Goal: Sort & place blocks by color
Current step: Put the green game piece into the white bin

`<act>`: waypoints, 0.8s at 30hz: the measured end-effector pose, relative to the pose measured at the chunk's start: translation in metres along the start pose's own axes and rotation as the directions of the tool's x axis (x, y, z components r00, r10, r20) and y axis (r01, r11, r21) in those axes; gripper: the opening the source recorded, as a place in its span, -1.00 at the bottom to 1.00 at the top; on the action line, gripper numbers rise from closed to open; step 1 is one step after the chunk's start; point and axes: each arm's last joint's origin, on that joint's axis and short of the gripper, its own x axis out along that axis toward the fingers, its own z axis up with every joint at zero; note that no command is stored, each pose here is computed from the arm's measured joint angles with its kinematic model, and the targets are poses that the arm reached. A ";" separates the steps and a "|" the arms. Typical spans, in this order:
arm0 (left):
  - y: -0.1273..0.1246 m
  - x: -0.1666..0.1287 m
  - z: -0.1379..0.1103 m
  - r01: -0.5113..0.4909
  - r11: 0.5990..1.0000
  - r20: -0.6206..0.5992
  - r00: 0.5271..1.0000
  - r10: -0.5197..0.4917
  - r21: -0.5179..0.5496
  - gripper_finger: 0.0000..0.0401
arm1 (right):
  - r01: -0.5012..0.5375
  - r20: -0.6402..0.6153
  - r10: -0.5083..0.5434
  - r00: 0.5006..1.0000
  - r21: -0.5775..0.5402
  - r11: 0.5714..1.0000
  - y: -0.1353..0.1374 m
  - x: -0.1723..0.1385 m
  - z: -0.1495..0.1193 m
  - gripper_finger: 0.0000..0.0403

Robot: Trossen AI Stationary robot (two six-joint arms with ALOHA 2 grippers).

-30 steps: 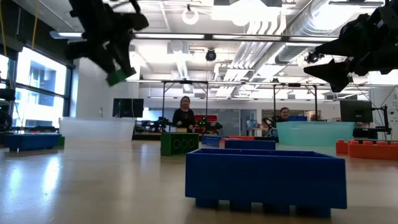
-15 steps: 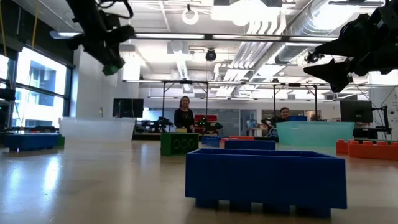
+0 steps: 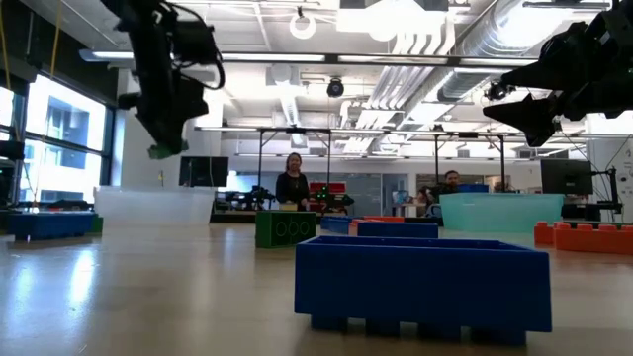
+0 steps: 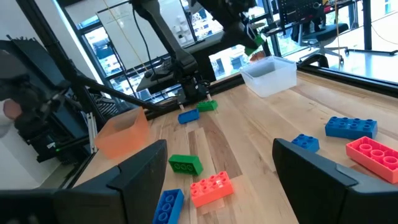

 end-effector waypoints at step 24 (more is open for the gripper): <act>-0.023 0.064 0.001 0.011 0.980 -0.271 0.962 0.044 0.199 -0.20 | 0.000 -0.001 0.000 1.000 0.000 1.000 0.000 0.000 0.000 0.38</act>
